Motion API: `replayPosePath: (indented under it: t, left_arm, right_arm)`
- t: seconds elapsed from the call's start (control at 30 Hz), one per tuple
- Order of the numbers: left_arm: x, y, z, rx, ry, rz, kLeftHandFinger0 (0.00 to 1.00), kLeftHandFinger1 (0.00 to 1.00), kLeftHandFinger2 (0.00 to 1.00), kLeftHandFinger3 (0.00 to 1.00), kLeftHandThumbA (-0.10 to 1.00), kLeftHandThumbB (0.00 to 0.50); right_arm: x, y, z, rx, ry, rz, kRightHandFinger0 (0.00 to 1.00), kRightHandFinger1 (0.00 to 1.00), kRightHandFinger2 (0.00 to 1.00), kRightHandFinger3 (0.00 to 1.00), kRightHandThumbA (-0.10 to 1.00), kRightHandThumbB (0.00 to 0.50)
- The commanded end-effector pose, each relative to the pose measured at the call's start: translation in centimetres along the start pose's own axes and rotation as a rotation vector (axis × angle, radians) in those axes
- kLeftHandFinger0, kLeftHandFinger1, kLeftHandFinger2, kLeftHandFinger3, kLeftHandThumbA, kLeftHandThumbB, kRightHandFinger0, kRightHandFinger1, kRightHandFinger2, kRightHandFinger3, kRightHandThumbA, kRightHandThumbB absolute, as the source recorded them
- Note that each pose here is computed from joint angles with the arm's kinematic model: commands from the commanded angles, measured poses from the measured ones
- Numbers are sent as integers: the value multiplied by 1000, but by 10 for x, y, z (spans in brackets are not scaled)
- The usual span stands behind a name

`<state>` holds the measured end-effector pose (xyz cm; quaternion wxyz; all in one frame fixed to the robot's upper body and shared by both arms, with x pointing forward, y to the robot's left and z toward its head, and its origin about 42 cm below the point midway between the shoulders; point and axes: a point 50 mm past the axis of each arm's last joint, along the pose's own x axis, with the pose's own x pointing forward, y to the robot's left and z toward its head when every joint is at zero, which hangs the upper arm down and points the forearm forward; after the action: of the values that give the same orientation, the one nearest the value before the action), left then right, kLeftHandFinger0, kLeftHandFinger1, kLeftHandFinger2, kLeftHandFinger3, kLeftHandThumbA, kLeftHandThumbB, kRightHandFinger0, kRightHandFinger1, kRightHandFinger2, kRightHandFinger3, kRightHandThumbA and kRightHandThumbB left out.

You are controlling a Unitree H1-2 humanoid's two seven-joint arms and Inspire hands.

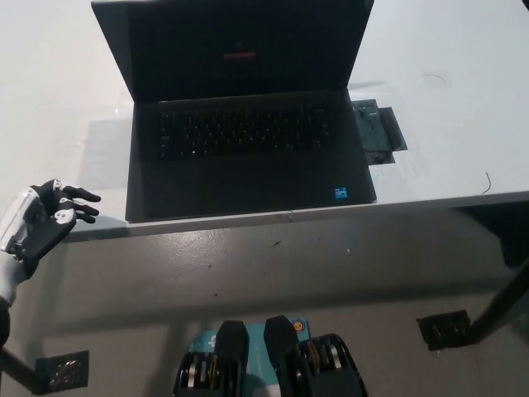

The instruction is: The robot uses its right hand to push down on the lid of a laptop kept in the middle of the desk to close it

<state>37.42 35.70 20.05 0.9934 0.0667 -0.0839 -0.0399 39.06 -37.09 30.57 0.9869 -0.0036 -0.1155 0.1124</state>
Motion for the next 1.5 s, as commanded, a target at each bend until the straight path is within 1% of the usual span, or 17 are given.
replayPosePath:
  t: [0.0, 0.07, 0.2, 0.43, 0.53, 0.57, 0.6, 0.7, 0.77, 0.9, 0.97, 1.03, 1.13, 1.2, 1.27, 1.3, 1.47]
  left_arm:
    - [6, 14, 21, 8, -58, -22, 518, 483, 541, 578, -100, 100]
    - [6, 14, 22, 3, -48, -14, 520, 482, 538, 579, -100, 110]
    - [5, 15, 23, 23, -49, -24, 559, 505, 562, 607, -100, 94]
    - [8, 16, 29, 39, -37, -15, 533, 513, 545, 535, -100, 113]
    - [9, 16, 29, 56, -59, -20, 519, 504, 538, 544, -100, 107]
    - [7, 16, 25, 64, -61, -24, 519, 508, 543, 548, -100, 104]
    - [7, 17, 23, 48, -60, -31, 518, 509, 548, 553, -100, 107]
    - [6, 16, 23, 52, -60, -23, 496, 497, 543, 555, -100, 101]
    - [6, 15, 24, 49, -56, -23, 514, 509, 550, 550, -100, 102]
    - [6, 14, 25, 68, -63, -26, 524, 514, 553, 532, -100, 105]
    - [7, 13, 26, 63, -68, -30, 503, 486, 527, 516, -100, 103]
    - [9, 11, 28, 64, -70, -36, 506, 483, 520, 505, -100, 108]
    - [12, 10, 29, 67, -66, -47, 503, 490, 527, 508, -100, 113]
    - [12, 10, 30, 63, -57, -47, 489, 490, 535, 521, -100, 108]
    - [15, 9, 32, 48, -75, -62, 487, 489, 532, 524, -100, 102]
    - [16, 8, 32, 63, -77, -62, 485, 489, 532, 531, -100, 111]
    - [22, 5, 35, 42, -89, -96, 475, 459, 499, 541, -100, 103]
  right_arm:
    - [48, 8, 61, -74, -84, 91, 1000, 1000, 960, 1000, 207, 224]
    - [71, 15, 75, -72, -96, 105, 1000, 1000, 923, 1000, 160, 224]
    - [113, 29, 97, -118, -131, 165, 1000, 1000, 893, 1000, 228, 260]
    - [171, 77, 121, -117, -151, 250, 1000, 1000, 921, 1000, 172, 253]
    - [197, 95, 128, -136, -157, 274, 1000, 1000, 890, 972, 195, 252]
    - [203, 100, 128, -144, -152, 285, 1000, 1000, 882, 970, 229, 282]
    - [206, 109, 133, -161, -155, 301, 1000, 1000, 878, 982, 245, 279]
    - [225, 135, 153, -223, -145, 348, 1000, 999, 793, 955, 312, 346]
    - [231, 145, 162, -253, -146, 365, 1000, 996, 792, 954, 315, 356]
    - [249, 171, 181, -353, -138, 378, 1000, 937, 833, 927, 245, 298]
    - [255, 179, 187, -400, -130, 386, 1000, 951, 857, 932, 228, 278]
    - [258, 181, 190, -402, -125, 386, 1000, 944, 853, 920, 197, 272]
    - [267, 190, 189, -441, -113, 386, 1000, 922, 807, 861, 201, 321]
    - [270, 197, 184, -470, -95, 398, 1000, 960, 815, 878, 237, 311]
    - [274, 201, 175, -501, -82, 409, 1000, 905, 823, 880, 231, 311]
    - [277, 206, 166, -514, -66, 423, 1000, 910, 820, 863, 203, 320]
    - [283, 208, 138, -509, 2, 410, 1000, 955, 818, 833, 230, 355]
